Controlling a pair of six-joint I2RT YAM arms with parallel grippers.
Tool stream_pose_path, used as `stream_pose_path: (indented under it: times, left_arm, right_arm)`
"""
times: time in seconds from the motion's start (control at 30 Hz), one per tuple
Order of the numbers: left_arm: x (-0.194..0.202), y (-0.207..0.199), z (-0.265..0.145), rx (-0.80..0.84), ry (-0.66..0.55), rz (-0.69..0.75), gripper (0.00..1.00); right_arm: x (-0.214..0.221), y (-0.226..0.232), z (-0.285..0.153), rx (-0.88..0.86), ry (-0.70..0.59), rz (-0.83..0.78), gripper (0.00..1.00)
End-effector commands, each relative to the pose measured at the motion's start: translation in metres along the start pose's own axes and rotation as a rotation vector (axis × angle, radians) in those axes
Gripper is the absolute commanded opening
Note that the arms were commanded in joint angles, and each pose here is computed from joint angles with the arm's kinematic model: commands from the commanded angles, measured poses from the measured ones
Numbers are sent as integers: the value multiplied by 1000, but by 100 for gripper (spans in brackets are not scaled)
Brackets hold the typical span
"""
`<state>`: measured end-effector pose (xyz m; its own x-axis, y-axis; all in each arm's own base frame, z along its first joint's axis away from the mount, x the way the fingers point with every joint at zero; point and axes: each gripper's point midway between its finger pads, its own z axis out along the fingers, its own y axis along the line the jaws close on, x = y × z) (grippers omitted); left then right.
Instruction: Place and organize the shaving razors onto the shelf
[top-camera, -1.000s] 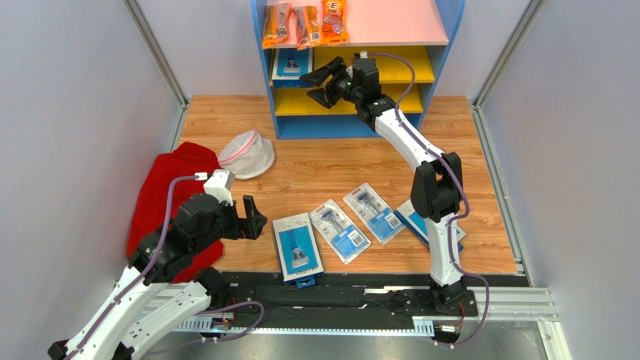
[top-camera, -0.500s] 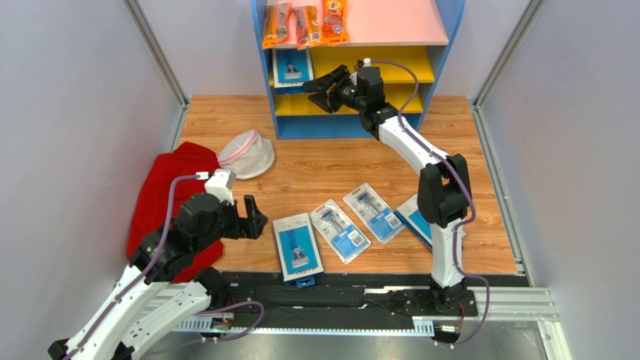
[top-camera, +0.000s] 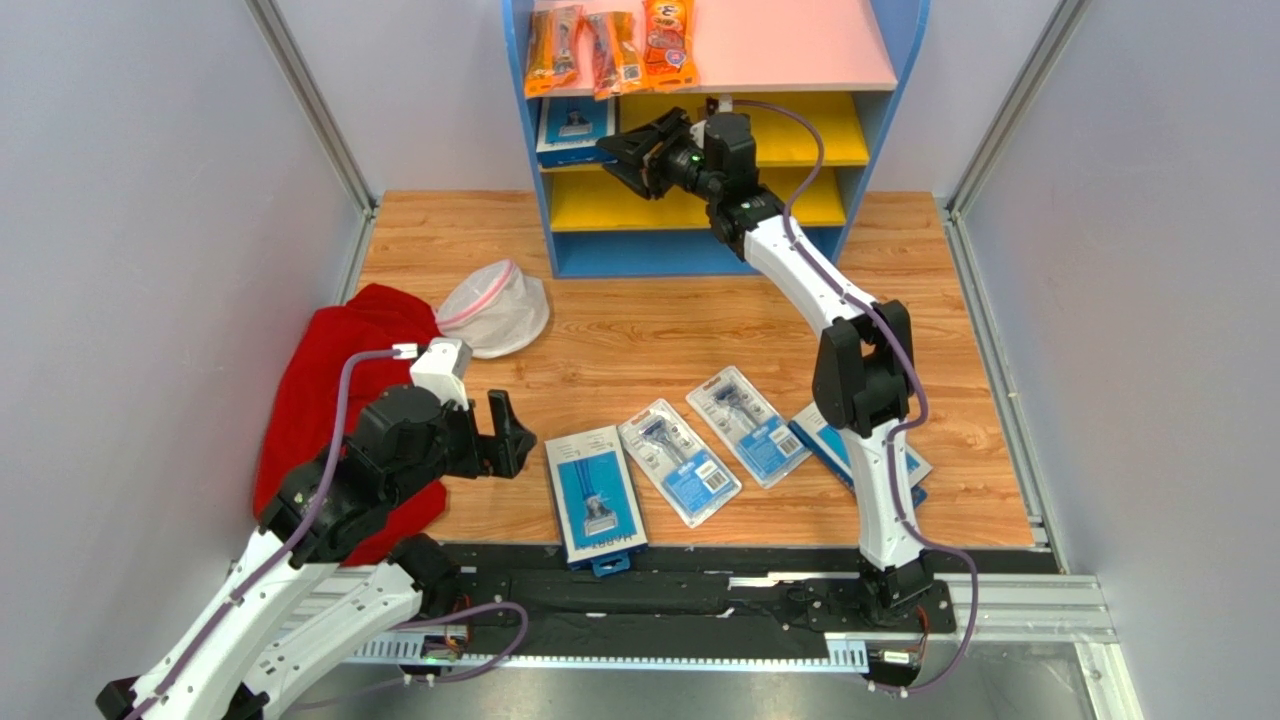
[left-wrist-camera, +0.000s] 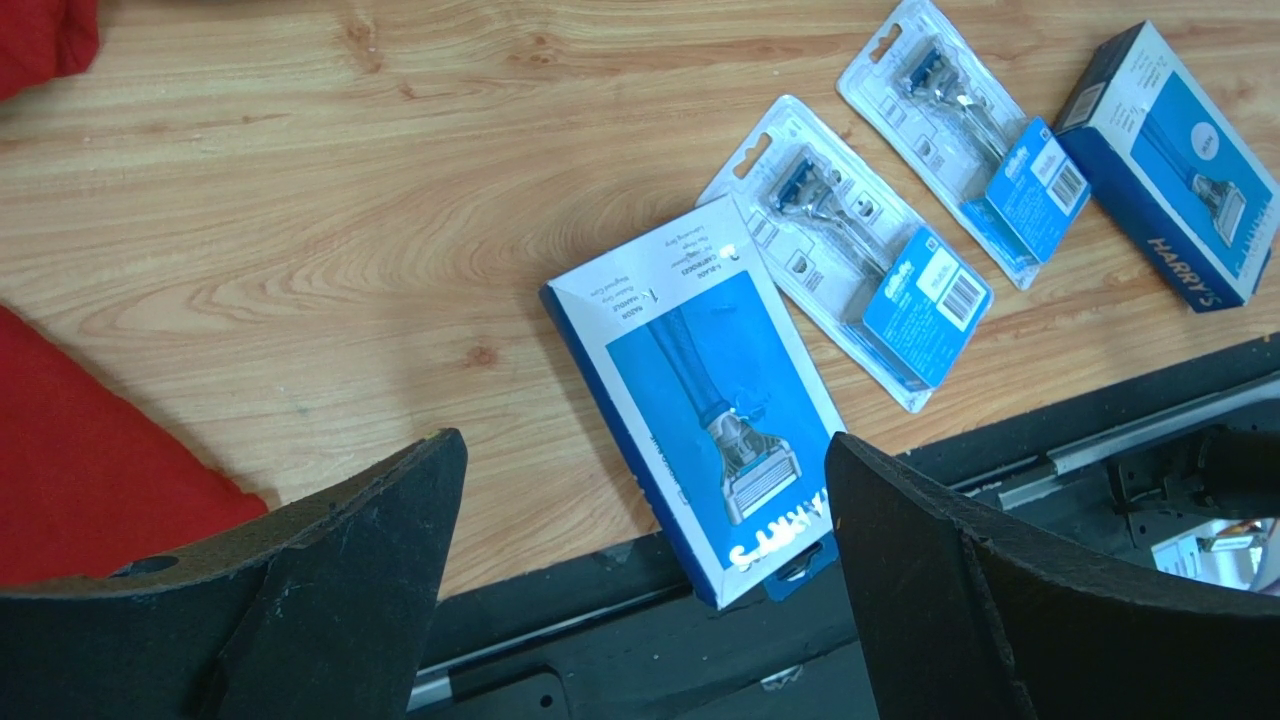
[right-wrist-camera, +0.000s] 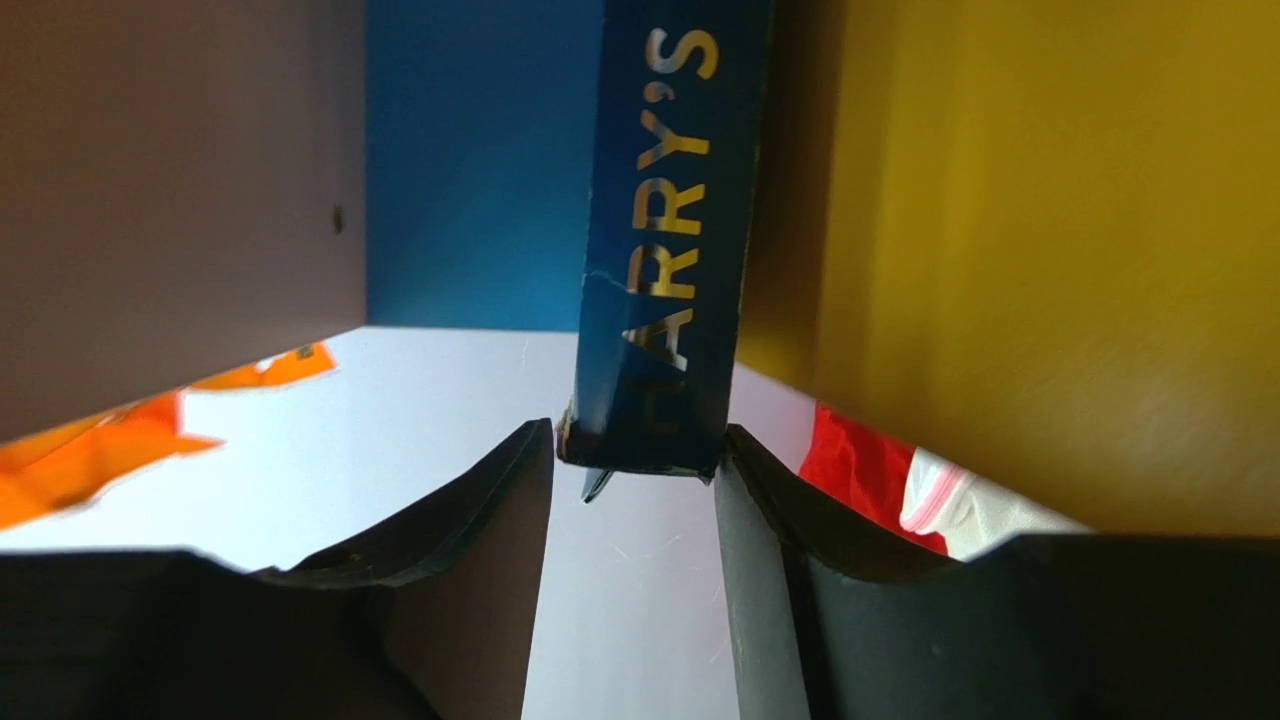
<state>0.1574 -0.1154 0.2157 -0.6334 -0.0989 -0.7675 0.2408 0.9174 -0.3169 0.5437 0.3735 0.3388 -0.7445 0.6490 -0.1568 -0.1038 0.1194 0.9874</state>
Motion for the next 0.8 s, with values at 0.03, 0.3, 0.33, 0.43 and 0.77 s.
stream_pose_path:
  times: [0.03,0.3,0.33,0.43,0.77]
  left_arm:
    - [-4,-4,3,24,-16,17,98]
    - [-4,-6,3,31,-16,22,98]
    - [-4,-6,3,33,-15,22,98]
    - [-4,-6,3,33,-15,22,98]
    - [-4,-7,3,37,-14,22,98]
  right_arm:
    - [-2,-5,10,-1,12,39,47]
    - [10,3,-2,-35,40,0,61]
    - [10,3,-4,-39,37,1,66]
    - [10,-2,-6,-13,33,-1,72]
    - [14,-2,-20,43,30,-53,81]
